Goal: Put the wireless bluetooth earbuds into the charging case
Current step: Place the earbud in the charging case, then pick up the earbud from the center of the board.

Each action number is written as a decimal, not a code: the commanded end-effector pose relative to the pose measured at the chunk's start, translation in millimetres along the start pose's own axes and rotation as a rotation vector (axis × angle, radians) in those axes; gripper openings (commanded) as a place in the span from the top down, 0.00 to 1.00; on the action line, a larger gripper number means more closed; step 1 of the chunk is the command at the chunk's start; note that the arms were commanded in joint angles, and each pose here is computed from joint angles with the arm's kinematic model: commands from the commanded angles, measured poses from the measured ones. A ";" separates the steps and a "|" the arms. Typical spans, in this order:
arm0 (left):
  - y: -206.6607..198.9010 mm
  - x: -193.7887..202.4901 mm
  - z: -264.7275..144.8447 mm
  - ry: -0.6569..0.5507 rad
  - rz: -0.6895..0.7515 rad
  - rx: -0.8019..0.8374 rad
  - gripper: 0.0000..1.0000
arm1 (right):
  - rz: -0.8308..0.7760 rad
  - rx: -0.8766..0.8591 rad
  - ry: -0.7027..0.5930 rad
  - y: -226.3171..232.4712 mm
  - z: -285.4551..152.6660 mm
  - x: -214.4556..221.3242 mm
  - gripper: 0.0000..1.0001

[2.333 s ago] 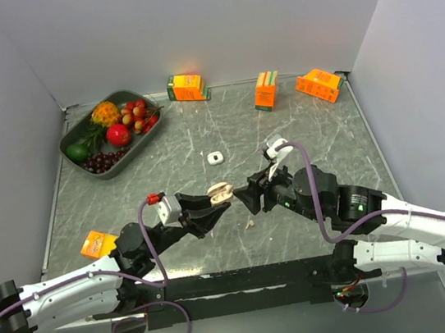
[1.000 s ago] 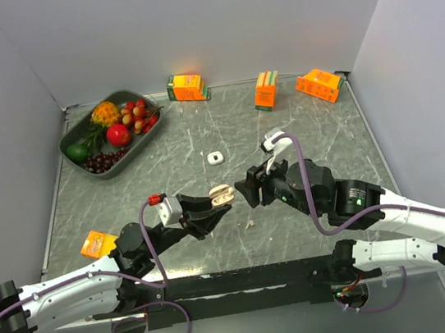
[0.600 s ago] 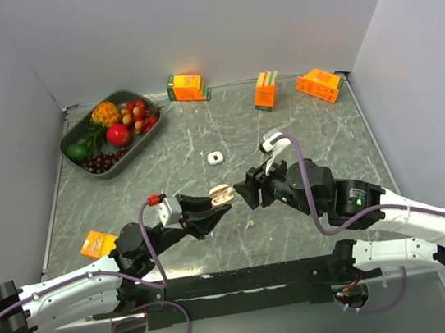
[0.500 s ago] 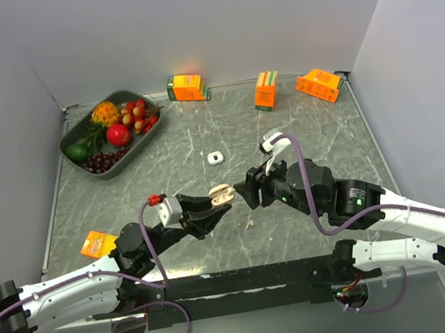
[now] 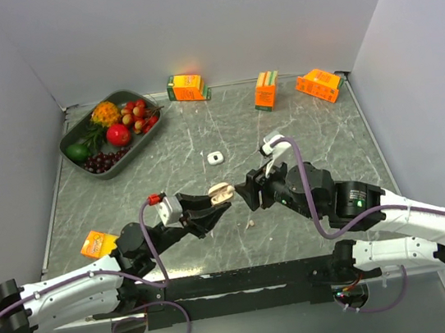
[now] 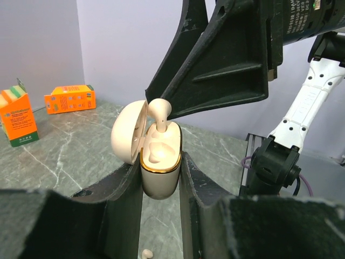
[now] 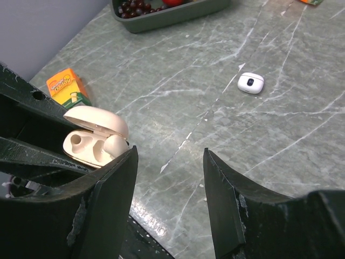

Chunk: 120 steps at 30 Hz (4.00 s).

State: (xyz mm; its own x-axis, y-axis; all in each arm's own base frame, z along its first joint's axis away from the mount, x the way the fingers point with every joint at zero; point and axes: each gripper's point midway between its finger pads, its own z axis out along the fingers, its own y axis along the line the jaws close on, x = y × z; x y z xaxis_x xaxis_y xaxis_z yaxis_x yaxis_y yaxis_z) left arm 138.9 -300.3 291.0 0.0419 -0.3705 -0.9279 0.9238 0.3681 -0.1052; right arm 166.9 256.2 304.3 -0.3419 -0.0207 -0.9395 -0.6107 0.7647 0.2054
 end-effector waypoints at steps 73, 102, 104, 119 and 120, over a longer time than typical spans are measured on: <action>8.2 -3.3 -0.2 -0.005 0.016 -0.049 0.99 | 0.019 0.016 -0.134 6.1 -21.6 -49.1 0.25; 44.5 -2.6 -54.3 0.008 -0.028 -0.285 0.99 | 0.693 0.334 0.504 -47.3 53.7 219.9 0.36; 44.9 -4.3 -56.2 0.002 -0.030 -0.289 0.99 | 0.708 0.372 0.506 -53.1 57.5 223.7 0.39; 44.8 -6.4 -61.5 -0.009 -0.034 -0.292 0.99 | 0.594 0.483 0.567 -80.7 80.9 231.5 0.40; 44.6 -6.3 -61.3 -0.009 -0.032 -0.290 0.99 | 0.585 0.488 0.572 -81.8 81.4 233.1 0.41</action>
State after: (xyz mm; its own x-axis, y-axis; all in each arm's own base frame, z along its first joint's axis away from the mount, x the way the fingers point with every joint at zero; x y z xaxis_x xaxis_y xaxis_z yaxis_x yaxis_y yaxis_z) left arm 158.4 -230.0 262.2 0.0147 -0.3585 -0.9334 0.7726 0.5967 -0.2170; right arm 178.9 236.9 38.8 -0.8947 0.2306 -0.3826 0.0917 0.9330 0.3480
